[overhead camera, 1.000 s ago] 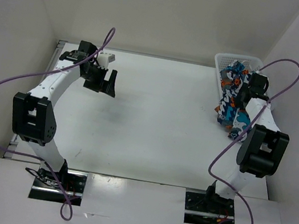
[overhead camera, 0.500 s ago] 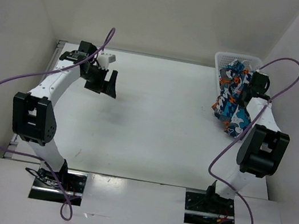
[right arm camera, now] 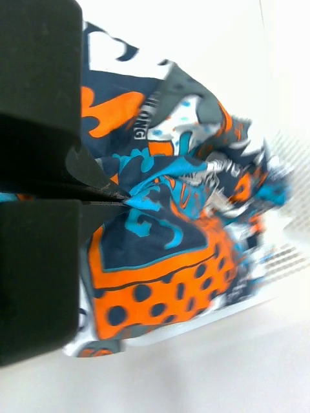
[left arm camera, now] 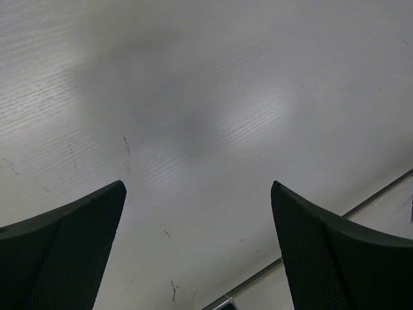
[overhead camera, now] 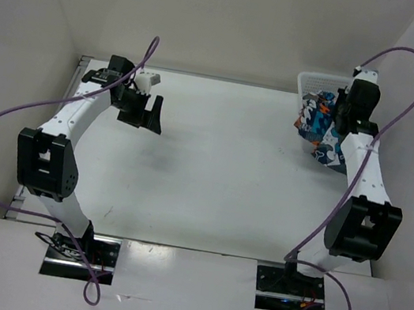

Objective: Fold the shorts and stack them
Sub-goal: Grab the shorts from the pile, then move the shorts to the center of the board

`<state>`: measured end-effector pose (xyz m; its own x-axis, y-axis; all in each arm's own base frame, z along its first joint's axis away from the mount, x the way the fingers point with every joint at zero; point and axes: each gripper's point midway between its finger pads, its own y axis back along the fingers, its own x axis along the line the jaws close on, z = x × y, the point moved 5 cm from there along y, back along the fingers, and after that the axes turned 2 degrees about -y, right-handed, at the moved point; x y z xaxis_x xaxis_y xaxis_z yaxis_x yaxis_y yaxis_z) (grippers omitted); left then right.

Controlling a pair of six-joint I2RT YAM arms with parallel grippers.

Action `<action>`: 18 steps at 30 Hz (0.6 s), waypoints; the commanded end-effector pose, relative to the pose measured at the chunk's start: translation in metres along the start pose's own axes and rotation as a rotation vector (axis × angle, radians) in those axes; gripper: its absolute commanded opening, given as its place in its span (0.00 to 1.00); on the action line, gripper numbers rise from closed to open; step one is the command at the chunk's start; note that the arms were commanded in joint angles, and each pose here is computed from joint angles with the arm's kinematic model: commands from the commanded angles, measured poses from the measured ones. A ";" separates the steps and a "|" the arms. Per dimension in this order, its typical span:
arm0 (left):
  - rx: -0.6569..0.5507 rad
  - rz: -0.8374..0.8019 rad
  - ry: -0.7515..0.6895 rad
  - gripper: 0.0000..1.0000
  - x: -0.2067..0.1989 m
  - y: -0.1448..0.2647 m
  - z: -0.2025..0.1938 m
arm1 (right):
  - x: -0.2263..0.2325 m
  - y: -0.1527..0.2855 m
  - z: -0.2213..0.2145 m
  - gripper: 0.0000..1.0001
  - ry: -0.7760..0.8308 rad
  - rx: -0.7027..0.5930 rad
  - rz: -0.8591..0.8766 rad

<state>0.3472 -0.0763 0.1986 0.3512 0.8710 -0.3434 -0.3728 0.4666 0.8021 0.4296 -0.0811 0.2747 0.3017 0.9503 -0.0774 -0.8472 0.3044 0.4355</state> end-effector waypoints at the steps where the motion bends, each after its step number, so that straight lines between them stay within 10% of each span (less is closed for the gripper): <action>1: -0.060 -0.029 -0.030 1.00 -0.009 0.015 0.014 | 0.017 0.030 0.023 0.00 0.072 -0.122 0.051; 9: -0.092 -0.057 -0.046 1.00 -0.018 0.025 0.017 | 0.085 0.105 0.043 0.00 0.109 -0.243 0.248; 18: -0.180 -0.058 -0.094 1.00 -0.027 0.044 0.030 | 0.094 0.163 0.175 0.00 -0.083 -0.529 0.286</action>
<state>0.3463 -0.0810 0.2200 0.3903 0.8489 -0.3566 -0.4113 0.5072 0.7573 0.3988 0.0396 0.4148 0.0375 0.9990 -0.0223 -0.9878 0.0404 0.1505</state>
